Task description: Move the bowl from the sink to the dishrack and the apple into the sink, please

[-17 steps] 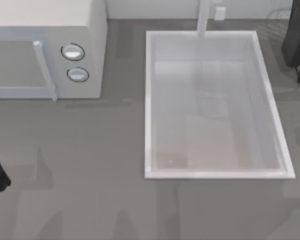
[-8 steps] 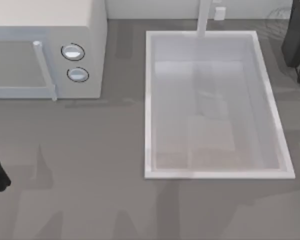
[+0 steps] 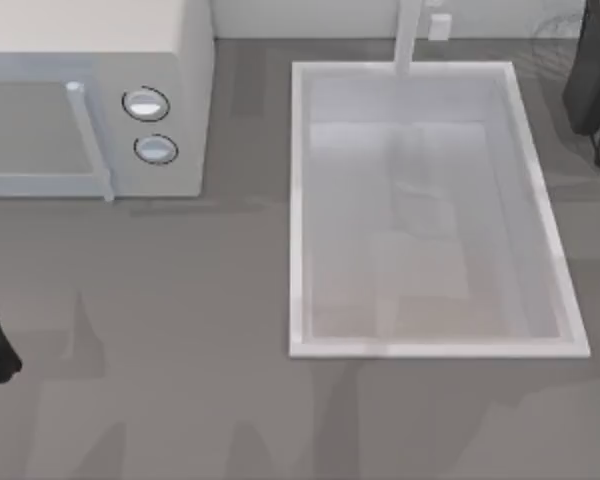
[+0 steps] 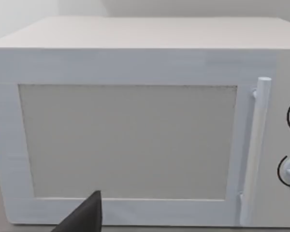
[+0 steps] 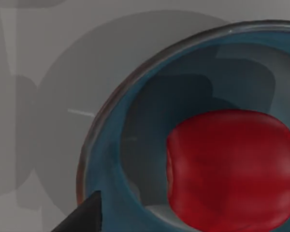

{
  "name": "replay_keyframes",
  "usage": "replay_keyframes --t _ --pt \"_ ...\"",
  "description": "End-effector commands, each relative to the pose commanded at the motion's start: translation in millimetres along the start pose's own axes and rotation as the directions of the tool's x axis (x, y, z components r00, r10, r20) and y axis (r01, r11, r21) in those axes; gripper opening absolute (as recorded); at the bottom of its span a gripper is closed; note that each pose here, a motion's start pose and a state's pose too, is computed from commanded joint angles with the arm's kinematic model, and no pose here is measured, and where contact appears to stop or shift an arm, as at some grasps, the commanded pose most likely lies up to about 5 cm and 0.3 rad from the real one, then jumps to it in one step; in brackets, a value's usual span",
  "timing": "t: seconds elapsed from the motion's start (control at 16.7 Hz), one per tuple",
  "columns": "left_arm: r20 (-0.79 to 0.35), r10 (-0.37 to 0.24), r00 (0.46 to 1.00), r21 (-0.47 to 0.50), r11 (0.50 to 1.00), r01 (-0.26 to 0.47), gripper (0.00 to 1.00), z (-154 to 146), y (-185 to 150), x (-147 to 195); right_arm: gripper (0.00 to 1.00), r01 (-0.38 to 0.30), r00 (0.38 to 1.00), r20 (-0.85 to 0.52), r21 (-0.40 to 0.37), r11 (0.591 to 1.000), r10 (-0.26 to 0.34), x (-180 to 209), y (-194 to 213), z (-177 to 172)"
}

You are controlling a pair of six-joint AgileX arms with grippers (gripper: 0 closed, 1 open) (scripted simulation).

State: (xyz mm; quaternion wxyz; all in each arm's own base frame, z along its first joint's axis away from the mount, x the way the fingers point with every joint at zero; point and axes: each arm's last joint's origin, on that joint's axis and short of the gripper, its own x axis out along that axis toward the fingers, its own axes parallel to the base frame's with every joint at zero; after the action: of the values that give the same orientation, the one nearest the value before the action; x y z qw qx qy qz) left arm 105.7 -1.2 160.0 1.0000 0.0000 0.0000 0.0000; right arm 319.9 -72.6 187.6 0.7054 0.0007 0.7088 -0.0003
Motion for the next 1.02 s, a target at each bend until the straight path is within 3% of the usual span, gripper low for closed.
replay_keyframes --t 0.48,0.78,1.02 --pt "0.0 0.0 1.0 0.0 1.0 0.0 1.0 0.0 0.0 0.0 1.0 0.003 1.0 0.01 0.008 1.0 -0.003 84.0 -2.4 0.8" --pt "0.0 0.0 1.0 0.0 1.0 0.0 1.0 0.0 0.0 0.0 1.0 0.001 1.0 0.005 0.009 1.0 -0.001 90.9 -2.2 -0.6" --pt "0.0 0.0 1.0 0.0 1.0 0.0 1.0 0.0 0.0 0.0 0.7 0.001 1.0 0.005 0.009 1.0 -0.001 90.9 -2.2 -0.6"
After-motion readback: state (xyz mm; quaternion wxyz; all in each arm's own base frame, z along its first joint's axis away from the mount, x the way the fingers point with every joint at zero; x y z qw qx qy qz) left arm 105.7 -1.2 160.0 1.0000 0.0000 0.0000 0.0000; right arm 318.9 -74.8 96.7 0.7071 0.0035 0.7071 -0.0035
